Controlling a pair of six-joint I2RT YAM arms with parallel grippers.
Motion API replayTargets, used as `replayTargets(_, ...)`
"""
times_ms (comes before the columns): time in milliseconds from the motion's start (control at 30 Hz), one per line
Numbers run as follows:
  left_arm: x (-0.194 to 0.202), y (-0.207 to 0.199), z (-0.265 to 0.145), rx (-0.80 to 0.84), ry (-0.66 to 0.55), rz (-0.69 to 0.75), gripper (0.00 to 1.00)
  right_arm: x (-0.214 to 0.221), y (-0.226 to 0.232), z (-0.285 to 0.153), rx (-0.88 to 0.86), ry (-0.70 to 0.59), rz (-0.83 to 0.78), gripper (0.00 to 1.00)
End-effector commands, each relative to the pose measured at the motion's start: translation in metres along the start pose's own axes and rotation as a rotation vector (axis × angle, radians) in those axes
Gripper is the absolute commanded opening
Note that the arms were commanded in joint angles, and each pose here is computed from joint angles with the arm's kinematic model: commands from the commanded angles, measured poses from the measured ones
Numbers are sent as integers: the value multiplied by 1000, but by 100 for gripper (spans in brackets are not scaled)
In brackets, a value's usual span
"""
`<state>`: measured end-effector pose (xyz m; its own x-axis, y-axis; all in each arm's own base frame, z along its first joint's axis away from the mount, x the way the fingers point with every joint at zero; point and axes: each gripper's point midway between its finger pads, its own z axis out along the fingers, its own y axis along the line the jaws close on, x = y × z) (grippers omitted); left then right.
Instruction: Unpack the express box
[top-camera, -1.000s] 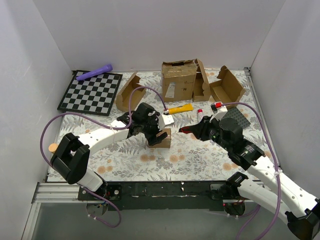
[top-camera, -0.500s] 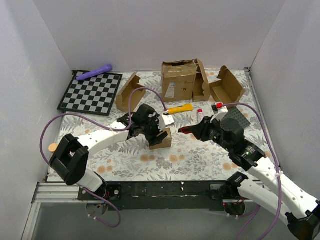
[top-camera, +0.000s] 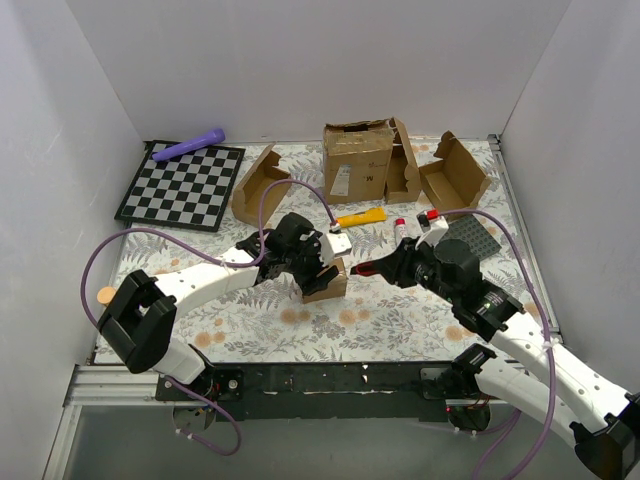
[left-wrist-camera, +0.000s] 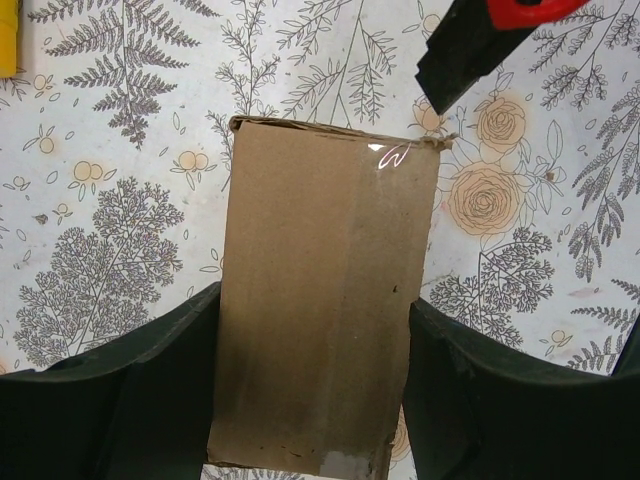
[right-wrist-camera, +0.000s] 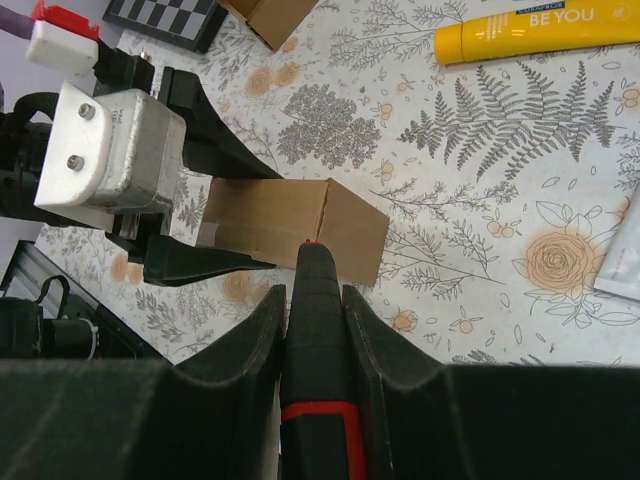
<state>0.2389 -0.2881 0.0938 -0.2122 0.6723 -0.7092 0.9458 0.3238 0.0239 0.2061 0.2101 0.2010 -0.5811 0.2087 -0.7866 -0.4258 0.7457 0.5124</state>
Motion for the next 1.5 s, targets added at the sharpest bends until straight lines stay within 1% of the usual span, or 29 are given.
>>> replayTargets(0,7,-9,-2,12,13,-43,46,-13,10,2,-42,-76,60,1)
replayTargets(167,8,-12,1,21,16,-57,45,-15,3,3,-29,-130,115,1)
replayTargets(267,8,-12,1,21,14,-52,45,-14,0,4,-17,-140,117,1)
replayTargets(300,8,-12,1,22,16,-54,45,-20,2,4,-26,-165,116,1)
replayTargets(600,9,-12,1,17,15,-41,44,-32,7,5,-54,-226,108,1)
replayTargets(733,9,-12,2,17,15,-39,43,-25,4,12,-41,-188,91,1)
replayTargets(1033,8,-12,3,15,17,-34,43,-17,2,21,-35,-144,62,1)
replayTargets(1467,10,-11,5,9,25,-43,43,-11,6,23,-60,-120,52,1)
